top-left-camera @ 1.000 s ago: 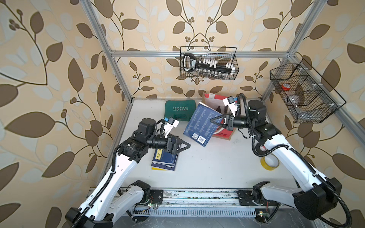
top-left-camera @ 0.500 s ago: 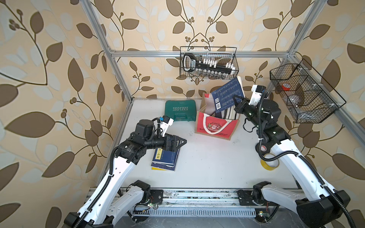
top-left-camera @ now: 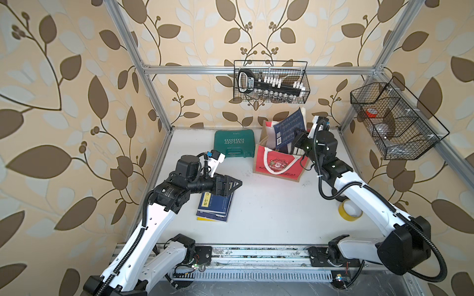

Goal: Put the books into the canvas bag
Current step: Place the book in the canvas bag.

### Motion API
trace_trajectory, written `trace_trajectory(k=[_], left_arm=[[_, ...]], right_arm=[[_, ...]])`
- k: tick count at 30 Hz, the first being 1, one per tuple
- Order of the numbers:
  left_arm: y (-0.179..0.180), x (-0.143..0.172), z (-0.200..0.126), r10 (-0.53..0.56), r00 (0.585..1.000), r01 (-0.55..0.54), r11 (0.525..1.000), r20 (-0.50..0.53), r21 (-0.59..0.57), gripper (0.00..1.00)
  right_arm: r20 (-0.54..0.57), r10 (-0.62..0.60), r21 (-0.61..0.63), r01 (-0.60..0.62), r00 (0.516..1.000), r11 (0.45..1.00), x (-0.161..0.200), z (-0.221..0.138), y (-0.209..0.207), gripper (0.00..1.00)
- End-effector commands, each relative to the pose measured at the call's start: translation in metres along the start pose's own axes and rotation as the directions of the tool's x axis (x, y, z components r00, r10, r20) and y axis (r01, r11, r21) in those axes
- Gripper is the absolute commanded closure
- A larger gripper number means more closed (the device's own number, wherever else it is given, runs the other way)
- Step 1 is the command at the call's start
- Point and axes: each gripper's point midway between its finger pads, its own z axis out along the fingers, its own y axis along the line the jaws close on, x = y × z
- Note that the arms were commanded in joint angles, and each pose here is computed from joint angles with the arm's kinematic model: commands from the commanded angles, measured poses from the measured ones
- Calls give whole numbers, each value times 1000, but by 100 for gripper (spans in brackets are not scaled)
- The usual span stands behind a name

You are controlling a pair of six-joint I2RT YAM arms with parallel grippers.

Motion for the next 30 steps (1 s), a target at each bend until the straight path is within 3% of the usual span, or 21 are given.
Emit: trace_trajectory(k=[1, 11, 20, 30], left_arm=[[-6, -11, -7, 24, 999, -24, 1000, 31, 5, 1], [-5, -12, -6, 19, 999, -19, 1000, 29, 6, 1], [-3, -12, -4, 13, 1000, -13, 1000, 24, 6, 1], [-1, -14, -3, 4, 1000, -4, 1000, 25, 4, 1]], right_arm=[[78, 3, 37, -6, 997, 999, -7, 5, 2, 100], [27, -88, 232, 79, 996, 969, 42, 30, -12, 100], [39, -161, 365, 136, 986, 921, 50, 27, -30, 100], [70, -180, 363, 143, 981, 921, 35, 13, -30, 54]])
